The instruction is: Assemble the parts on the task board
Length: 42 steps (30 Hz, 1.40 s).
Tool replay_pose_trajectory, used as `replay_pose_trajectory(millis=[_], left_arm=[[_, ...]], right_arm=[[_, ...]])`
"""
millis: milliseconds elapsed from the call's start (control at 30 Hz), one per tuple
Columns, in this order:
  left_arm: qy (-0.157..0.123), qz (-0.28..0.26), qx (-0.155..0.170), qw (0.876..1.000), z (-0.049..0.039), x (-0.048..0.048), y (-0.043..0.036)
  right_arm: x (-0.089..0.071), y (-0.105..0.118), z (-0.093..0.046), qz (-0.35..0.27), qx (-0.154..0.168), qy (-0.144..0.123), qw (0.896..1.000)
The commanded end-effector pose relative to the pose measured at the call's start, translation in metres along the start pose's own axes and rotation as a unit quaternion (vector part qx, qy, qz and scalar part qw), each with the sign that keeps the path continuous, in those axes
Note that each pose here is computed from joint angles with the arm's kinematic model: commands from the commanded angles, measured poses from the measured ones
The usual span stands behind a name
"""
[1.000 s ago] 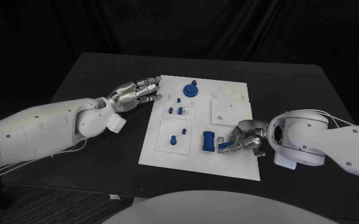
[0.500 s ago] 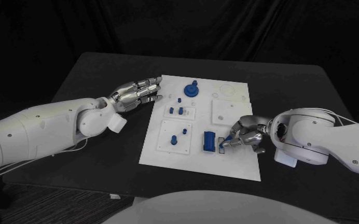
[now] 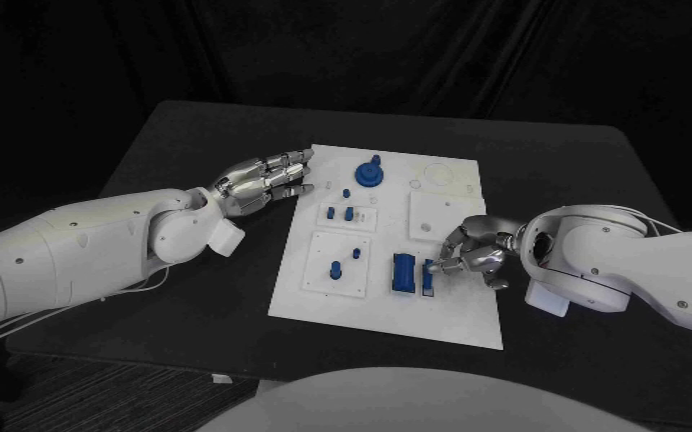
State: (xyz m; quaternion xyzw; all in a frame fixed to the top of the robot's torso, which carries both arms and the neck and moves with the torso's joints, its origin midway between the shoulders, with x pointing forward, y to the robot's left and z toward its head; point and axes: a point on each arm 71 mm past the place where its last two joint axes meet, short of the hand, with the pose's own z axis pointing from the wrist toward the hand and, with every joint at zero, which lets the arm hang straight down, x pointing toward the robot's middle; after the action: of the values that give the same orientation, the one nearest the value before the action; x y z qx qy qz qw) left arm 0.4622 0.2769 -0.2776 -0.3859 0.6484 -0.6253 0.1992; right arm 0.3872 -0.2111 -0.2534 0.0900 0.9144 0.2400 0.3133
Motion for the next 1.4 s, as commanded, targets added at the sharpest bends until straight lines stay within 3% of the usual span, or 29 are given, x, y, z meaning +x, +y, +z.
replay_pose_trajectory(millis=[33,300,567,667,933,1400], left_arm=[[0.007,-0.006,0.004,1.000,0.0008,0.0023,0.0001],[0.008,-0.006,0.003,1.000,0.0010,0.0025,0.0003],[0.007,-0.006,0.003,1.000,0.0007,0.0020,0.0004],[0.008,-0.006,0.002,1.000,0.0009,0.0020,0.0005],[0.009,-0.007,0.002,1.000,0.0013,0.0025,0.0011],[0.011,-0.008,0.001,1.000,0.0018,0.0032,0.0021]], right_arm=[[-0.001,0.000,0.001,0.005,0.003,0.002,1.000],[-0.003,0.001,0.003,0.008,-0.003,-0.007,1.000],[-0.012,0.007,-0.003,0.015,-0.058,-0.077,0.995],[-0.013,0.008,-0.005,0.013,-0.069,-0.089,0.994],[-0.011,0.004,-0.003,0.002,-0.052,-0.068,0.996],[-0.005,-0.004,0.003,-0.014,0.016,-0.025,0.999]])
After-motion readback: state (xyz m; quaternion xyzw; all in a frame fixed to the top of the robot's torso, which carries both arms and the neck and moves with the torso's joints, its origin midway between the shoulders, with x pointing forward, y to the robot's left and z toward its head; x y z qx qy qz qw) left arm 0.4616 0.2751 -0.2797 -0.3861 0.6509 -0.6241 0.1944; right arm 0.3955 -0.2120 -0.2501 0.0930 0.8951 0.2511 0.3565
